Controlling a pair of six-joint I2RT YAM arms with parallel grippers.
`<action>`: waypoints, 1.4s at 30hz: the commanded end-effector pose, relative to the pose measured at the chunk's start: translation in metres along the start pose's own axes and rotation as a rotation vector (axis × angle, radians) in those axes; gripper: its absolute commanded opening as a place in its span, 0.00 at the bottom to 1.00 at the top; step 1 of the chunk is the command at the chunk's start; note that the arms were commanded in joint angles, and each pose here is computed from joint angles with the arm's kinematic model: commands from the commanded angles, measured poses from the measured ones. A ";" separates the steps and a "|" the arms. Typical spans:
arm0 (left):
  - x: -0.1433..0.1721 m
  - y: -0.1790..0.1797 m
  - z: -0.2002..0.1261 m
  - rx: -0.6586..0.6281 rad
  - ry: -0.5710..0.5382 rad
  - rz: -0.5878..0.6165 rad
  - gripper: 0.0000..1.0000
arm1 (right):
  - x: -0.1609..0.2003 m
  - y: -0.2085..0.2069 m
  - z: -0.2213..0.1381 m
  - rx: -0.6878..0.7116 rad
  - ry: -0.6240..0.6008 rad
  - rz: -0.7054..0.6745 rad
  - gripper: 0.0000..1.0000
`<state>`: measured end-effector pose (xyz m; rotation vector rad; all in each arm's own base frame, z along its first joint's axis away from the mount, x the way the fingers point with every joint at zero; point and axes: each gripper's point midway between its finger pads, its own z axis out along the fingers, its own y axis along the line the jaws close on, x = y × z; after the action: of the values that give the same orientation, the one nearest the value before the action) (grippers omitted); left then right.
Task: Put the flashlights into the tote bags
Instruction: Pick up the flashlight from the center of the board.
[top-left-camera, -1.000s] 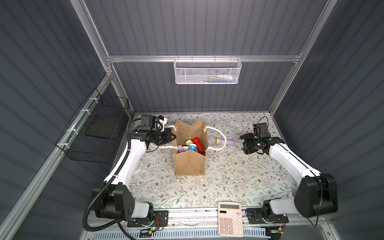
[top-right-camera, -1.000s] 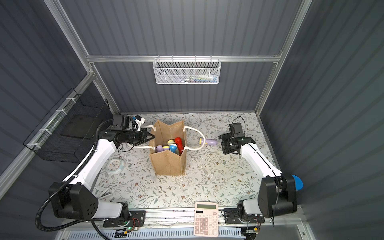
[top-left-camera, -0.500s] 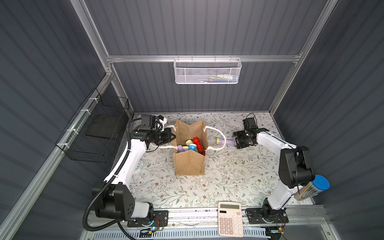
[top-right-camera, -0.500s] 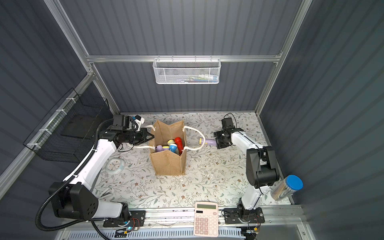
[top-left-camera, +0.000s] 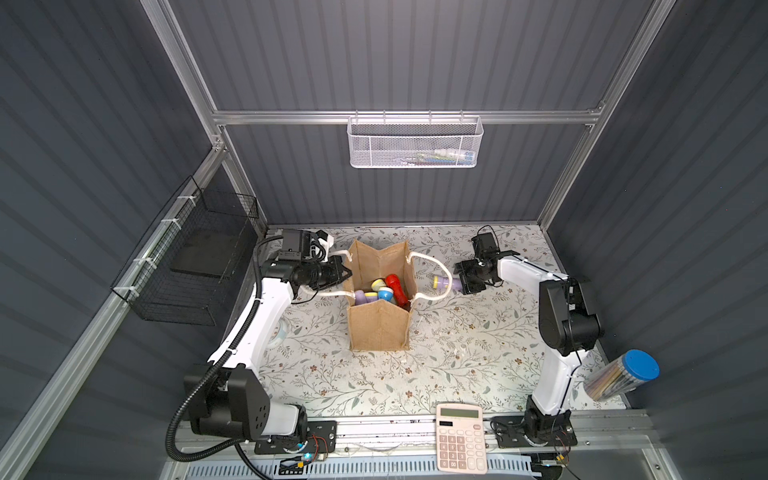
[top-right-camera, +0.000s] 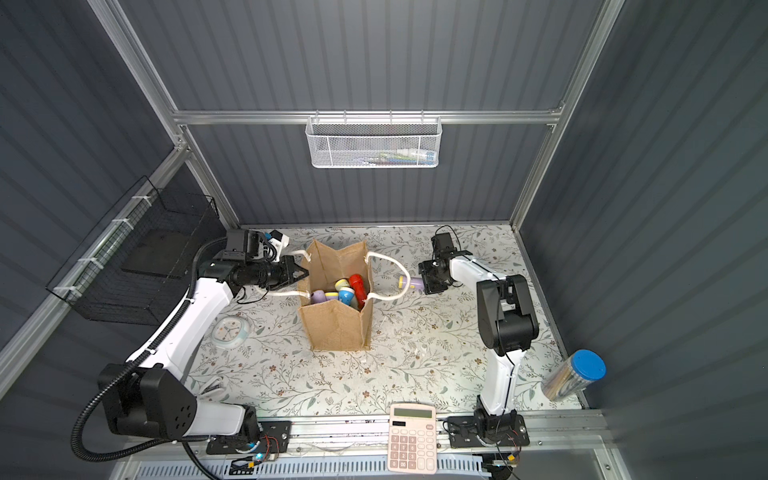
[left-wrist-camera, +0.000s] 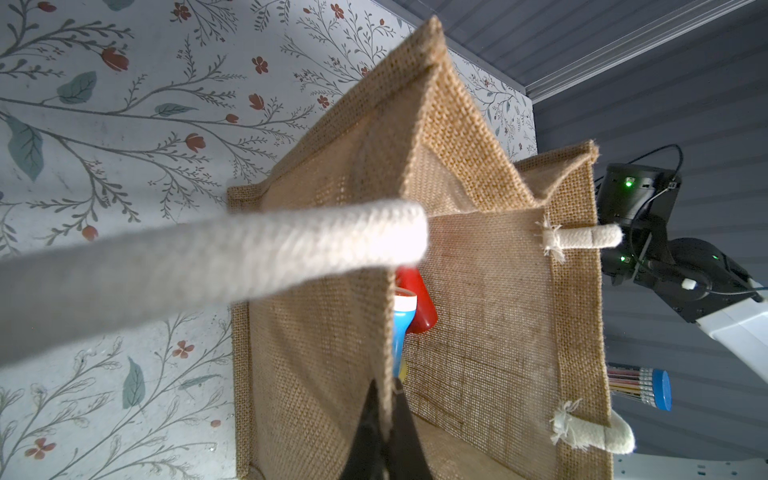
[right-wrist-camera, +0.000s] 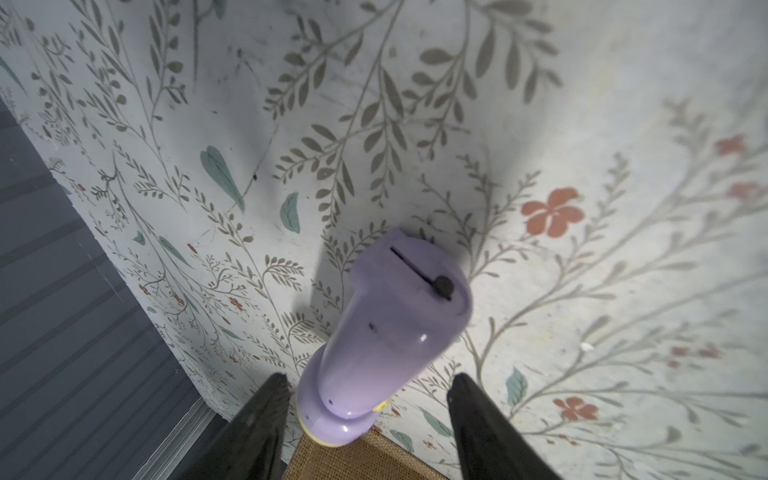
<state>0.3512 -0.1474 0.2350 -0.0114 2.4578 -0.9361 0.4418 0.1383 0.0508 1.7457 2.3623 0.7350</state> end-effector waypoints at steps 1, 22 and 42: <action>-0.003 -0.006 0.000 0.041 0.001 0.011 0.00 | -0.003 -0.008 0.003 0.048 -0.029 0.023 0.63; -0.004 -0.013 -0.010 0.047 -0.019 0.017 0.00 | -0.003 -0.037 0.033 0.153 -0.014 0.012 0.41; -0.008 0.000 -0.013 -0.055 -0.018 -0.001 0.00 | -0.001 0.008 -0.080 -0.115 -0.032 -0.416 0.00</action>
<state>0.3492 -0.1421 0.2361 -0.0370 2.4839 -0.8945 0.4242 0.1033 0.1089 1.3665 2.4000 0.7034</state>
